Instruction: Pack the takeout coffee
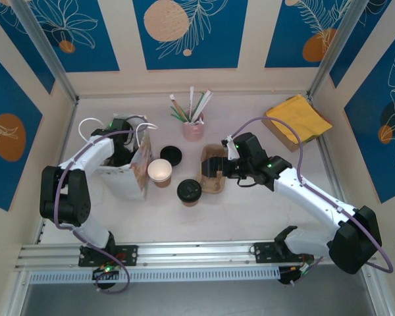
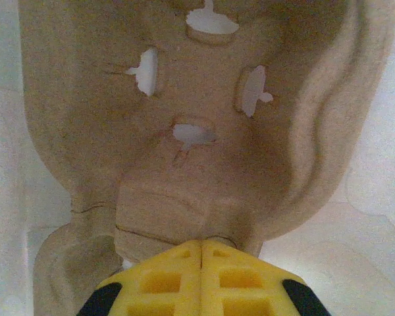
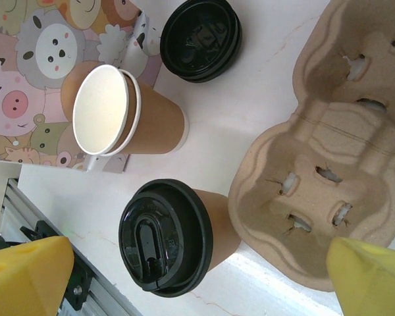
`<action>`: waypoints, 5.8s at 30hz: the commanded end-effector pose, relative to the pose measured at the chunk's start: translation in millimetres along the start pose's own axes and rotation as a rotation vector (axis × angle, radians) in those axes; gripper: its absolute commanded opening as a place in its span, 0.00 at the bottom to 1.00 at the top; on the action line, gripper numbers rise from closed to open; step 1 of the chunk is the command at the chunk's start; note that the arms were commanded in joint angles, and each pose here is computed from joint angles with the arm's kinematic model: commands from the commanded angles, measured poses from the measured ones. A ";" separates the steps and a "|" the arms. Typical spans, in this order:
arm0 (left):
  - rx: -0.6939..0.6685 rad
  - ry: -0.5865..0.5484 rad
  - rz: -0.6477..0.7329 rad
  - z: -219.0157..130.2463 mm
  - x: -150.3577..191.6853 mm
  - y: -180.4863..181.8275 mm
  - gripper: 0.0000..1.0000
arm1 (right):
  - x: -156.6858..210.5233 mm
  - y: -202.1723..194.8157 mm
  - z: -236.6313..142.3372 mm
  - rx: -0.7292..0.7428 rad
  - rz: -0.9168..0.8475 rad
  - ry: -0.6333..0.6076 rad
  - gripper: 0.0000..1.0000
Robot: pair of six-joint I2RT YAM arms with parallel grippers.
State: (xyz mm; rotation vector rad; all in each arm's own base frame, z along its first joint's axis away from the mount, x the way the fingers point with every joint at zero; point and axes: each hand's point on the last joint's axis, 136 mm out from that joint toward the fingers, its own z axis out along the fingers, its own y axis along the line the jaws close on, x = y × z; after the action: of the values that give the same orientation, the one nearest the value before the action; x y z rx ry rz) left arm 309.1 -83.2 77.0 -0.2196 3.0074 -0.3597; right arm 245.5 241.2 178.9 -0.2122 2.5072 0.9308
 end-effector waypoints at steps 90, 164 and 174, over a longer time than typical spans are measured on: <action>-0.050 0.063 0.001 31.8 4.5 17.4 0.00 | 1.4 14.4 4.6 -0.001 -0.031 0.012 0.99; -0.070 0.069 0.007 30.7 1.6 19.7 0.00 | 1.1 16.3 6.5 0.003 -0.041 0.018 0.99; -0.071 0.066 0.004 29.4 3.1 20.0 0.00 | 1.7 16.0 5.6 0.004 -0.041 0.018 0.99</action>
State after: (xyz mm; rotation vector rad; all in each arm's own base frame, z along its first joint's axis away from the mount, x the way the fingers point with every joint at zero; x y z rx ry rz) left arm 316.6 -87.3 59.9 -0.2110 3.0314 -0.3794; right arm 241.5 253.3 174.2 -0.2556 2.5238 0.9017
